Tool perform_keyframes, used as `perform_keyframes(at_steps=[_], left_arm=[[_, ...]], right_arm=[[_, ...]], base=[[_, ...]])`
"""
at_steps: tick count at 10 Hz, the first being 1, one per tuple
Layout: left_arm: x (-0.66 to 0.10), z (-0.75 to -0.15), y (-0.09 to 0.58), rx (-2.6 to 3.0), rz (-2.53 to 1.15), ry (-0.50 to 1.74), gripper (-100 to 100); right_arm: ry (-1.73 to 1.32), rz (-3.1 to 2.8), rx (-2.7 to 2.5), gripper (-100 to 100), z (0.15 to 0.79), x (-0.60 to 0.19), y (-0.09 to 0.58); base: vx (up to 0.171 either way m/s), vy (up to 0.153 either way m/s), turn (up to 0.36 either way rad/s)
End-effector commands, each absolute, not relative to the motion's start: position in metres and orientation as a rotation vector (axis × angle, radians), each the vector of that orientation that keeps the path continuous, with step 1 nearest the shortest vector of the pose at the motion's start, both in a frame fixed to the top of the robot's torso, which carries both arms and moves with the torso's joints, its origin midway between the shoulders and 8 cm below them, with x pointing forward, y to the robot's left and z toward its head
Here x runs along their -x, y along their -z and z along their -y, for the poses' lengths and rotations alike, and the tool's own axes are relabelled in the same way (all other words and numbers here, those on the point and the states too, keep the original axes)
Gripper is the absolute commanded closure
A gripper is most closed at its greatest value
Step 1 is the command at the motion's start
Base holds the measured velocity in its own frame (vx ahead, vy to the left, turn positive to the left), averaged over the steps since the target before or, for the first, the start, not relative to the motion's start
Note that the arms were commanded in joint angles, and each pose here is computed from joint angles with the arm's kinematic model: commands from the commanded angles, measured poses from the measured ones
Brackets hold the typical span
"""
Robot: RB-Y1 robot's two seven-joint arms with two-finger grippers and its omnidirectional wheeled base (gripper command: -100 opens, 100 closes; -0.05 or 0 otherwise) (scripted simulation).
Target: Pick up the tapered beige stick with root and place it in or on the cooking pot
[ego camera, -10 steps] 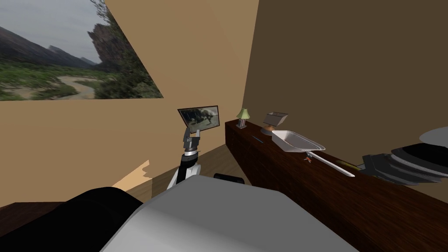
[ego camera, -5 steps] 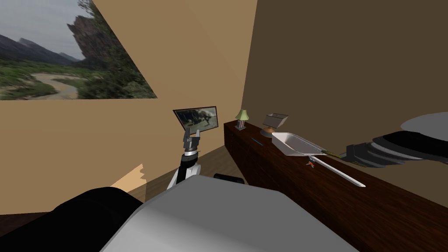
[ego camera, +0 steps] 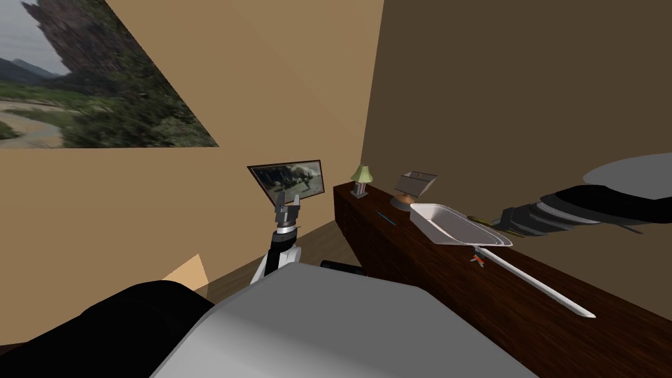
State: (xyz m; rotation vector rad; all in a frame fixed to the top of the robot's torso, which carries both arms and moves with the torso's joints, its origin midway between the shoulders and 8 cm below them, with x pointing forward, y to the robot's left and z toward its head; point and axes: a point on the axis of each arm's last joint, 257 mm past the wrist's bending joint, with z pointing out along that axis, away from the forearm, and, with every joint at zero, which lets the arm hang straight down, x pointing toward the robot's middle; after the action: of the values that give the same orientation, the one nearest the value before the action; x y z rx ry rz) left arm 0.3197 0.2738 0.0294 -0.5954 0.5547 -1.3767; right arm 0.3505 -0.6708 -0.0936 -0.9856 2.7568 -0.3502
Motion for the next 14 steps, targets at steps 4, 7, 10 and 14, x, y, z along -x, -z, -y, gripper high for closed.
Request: perform_keyframes(at_steps=[4, 7, 10, 14], left_arm=[[-0.32, -0.274, -0.029, 0.595, -0.555, 1.377, 0], [-0.32, -0.274, -0.029, 0.595, -0.555, 1.377, 0], [-0.32, -0.274, -0.029, 0.595, -0.555, 1.377, 0], [-0.32, -0.274, -0.029, 0.595, -0.555, 1.377, 0]], right_arm=[[0.351, -2.756, 0.987, -100, 0.671, -0.351, 0.094], [0.352, -2.762, 0.98, -100, 0.662, -0.364, 0.082], [0.353, -2.763, 0.982, -100, 0.657, -0.372, 0.076], [0.355, -2.766, 0.982, -100, 0.639, -0.394, 0.059]], base=[[0.005, -0.001, 0.002], [-0.015, -0.013, -0.002], [-0.057, -0.051, 0.005], [-0.034, -0.029, 0.0]])
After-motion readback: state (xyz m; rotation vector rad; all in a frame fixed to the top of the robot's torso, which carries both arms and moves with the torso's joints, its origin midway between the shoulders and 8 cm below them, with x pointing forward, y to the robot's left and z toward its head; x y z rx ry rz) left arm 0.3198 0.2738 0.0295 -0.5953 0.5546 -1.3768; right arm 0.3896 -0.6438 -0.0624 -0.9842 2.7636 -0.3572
